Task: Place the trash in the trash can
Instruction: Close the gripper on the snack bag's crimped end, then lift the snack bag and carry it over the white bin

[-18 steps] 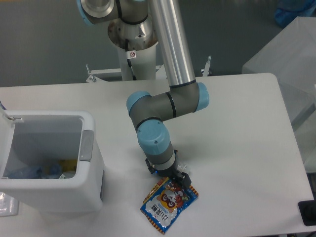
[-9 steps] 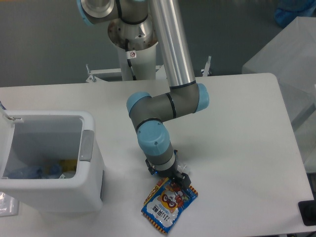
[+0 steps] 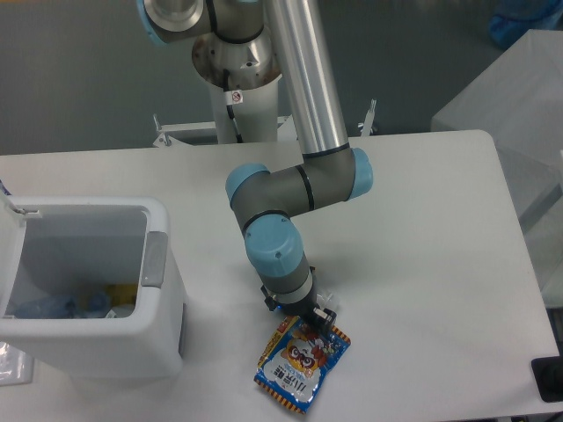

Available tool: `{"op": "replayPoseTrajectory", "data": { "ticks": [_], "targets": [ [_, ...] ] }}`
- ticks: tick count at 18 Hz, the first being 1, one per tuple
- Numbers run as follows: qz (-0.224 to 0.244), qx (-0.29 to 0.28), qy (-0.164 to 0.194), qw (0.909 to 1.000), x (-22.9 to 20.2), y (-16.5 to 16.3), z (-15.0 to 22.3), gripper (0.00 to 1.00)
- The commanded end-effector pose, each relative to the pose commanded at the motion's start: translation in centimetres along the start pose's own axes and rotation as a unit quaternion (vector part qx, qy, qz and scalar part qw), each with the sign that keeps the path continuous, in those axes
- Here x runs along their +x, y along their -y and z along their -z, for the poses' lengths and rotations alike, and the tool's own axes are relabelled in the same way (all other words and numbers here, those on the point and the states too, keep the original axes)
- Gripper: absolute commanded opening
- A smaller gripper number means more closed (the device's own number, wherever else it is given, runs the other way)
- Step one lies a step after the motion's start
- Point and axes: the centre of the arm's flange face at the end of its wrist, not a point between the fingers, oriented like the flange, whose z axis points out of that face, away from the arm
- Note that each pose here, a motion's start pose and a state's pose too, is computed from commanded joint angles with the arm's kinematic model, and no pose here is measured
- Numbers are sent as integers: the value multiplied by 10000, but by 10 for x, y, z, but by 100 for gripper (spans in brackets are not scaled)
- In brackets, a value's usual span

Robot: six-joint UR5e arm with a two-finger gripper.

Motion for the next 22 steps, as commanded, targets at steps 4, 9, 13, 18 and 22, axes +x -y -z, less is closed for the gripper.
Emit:
{"op": "replayPoseTrajectory", "data": {
  "ticks": [4, 9, 13, 18, 22],
  "targets": [
    [117, 88, 67, 9999, -6, 3, 9, 26],
    [240, 144, 95, 9996, -11, 3, 15, 14],
    [423, 180, 124, 9989, -14, 4, 20, 6],
    [511, 237, 173, 9983, -16, 1, 30, 0],
    [640, 362, 222, 9970, -21, 0, 44, 0]
  ]
}}
